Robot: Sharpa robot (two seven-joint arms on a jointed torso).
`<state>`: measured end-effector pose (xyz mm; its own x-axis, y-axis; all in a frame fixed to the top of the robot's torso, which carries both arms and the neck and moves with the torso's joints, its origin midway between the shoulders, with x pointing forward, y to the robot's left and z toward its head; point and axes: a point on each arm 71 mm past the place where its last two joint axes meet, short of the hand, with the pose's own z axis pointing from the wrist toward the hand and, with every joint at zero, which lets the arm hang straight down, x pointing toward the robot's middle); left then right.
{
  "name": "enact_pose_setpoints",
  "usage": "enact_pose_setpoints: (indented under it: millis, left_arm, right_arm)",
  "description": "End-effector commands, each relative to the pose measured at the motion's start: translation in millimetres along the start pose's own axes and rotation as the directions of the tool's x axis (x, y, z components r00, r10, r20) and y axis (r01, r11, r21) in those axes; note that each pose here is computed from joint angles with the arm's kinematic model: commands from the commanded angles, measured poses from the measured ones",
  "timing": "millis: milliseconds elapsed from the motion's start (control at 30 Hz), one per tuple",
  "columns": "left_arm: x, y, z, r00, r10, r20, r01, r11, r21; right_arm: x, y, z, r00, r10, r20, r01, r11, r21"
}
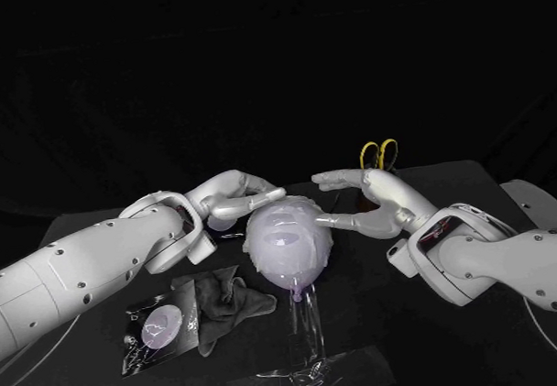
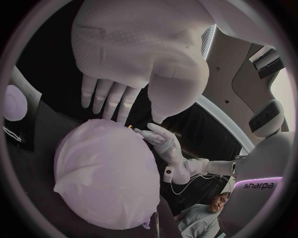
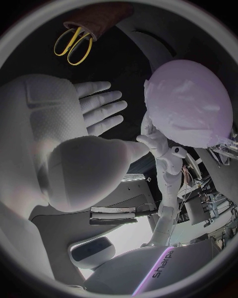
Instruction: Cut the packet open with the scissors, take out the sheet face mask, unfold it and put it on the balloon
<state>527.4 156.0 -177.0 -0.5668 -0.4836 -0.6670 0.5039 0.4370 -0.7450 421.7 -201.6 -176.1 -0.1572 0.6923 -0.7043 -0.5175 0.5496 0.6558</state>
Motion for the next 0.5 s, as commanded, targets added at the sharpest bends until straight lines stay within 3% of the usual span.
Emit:
enact_pose_setpoints:
  millis: [33, 500]
  left_arm:
    - [2.4, 0.6, 2.3, 1.000, 0.006, -0.027, -0.006, 1.000, -0.015]
    - [3.5, 7.5, 6.4, 0.999, 0.014, -0.047, -0.017, 0.998, -0.063]
  right_arm:
    - [0.1, 1.4, 0.2, 1.000, 0.002, 0.005, -0.002, 1.000, -0.014]
    - [2.4, 2.4, 0.8, 1.000, 0.008, -0.009, -0.008, 1.000, -0.008]
